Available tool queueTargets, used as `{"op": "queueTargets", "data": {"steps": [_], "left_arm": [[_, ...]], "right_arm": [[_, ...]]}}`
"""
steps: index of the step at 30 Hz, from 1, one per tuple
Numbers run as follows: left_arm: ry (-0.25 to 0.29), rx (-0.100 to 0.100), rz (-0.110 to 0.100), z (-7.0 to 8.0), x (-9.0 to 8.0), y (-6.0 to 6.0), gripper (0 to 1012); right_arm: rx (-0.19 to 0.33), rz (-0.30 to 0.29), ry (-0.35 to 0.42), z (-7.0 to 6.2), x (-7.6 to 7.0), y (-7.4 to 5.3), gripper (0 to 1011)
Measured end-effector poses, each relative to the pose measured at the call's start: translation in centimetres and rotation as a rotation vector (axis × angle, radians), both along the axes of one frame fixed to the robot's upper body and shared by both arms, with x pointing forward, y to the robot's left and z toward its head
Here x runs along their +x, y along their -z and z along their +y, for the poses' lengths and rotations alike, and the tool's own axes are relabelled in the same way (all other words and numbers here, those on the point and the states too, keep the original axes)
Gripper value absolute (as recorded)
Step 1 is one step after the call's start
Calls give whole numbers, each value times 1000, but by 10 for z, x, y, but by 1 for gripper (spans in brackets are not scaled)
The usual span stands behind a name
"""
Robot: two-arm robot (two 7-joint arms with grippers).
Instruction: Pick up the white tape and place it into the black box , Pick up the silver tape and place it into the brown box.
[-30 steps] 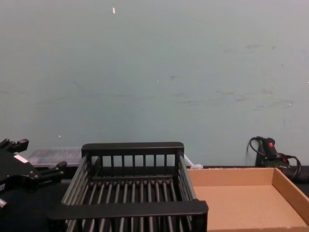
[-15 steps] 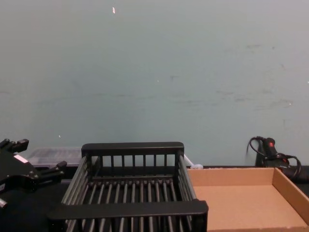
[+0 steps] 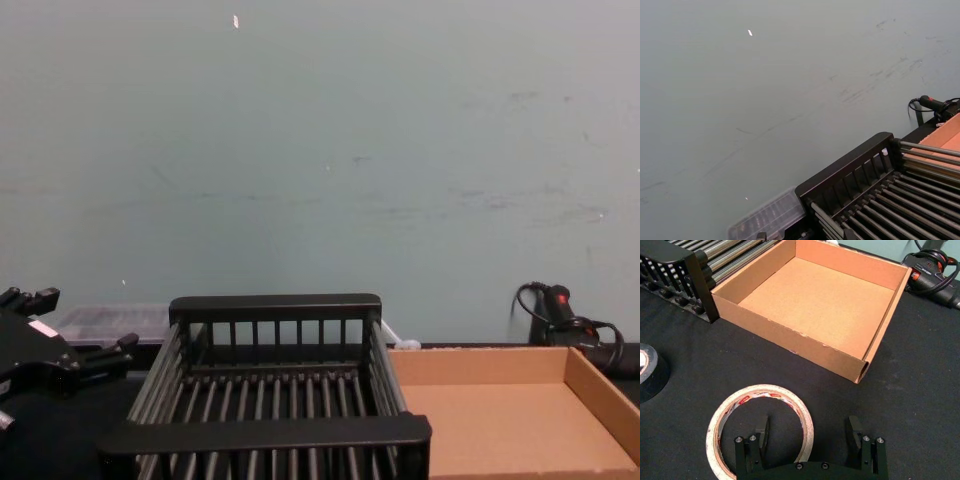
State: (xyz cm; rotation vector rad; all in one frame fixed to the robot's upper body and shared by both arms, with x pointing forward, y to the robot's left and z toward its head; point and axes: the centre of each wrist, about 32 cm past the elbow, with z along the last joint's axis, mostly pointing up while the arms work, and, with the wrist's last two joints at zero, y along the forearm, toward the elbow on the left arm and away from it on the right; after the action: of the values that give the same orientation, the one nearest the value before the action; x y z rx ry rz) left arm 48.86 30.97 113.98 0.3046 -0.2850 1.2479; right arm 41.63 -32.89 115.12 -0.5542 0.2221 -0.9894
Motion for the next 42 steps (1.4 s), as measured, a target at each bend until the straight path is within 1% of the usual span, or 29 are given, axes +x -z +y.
{"op": "queueTargets", "data": {"steps": [19,21,22,23,25,27,28,30,32,33,34,35,40,42], "left_arm": [[0,0,0,0,0,0,1001],[0,0,0,0,0,0,1001],[0,0,0,0,0,0,1001],[0,0,0,0,0,0,1002],[0,0,0,0,0,0,1001],[0,0,0,0,0,0,1001],[0,0,0,0,0,0,1001],[0,0,0,0,0,0,1001],[0,0,0,0,0,0,1001],[0,0,0,0,0,0,1001],[0,0,0,0,0,0,1002],[0,0,0,0,0,0,1001],[0,0,0,0,0,0,1001],[0,0,0,0,0,0,1001]], "right_arm": [[0,0,0,0,0,0,1003],[0,0,0,0,0,0,969],[0,-1,0,0,0,0,930],[0,-1,0,0,0,0,930],[0,-1,0,0,0,0,888],[0,-1,0,0,0,0,821],[0,-1,0,0,0,0,811],[0,0,0,0,0,0,731],[0,-1,0,0,0,0,690],[0,-1,0,0,0,0,629],[0,-1,0,0,0,0,620],[0,-1,0,0,0,0,570],[1,-1,0,0,0,0,427],[0,-1,0,0,0,0,346]]}}
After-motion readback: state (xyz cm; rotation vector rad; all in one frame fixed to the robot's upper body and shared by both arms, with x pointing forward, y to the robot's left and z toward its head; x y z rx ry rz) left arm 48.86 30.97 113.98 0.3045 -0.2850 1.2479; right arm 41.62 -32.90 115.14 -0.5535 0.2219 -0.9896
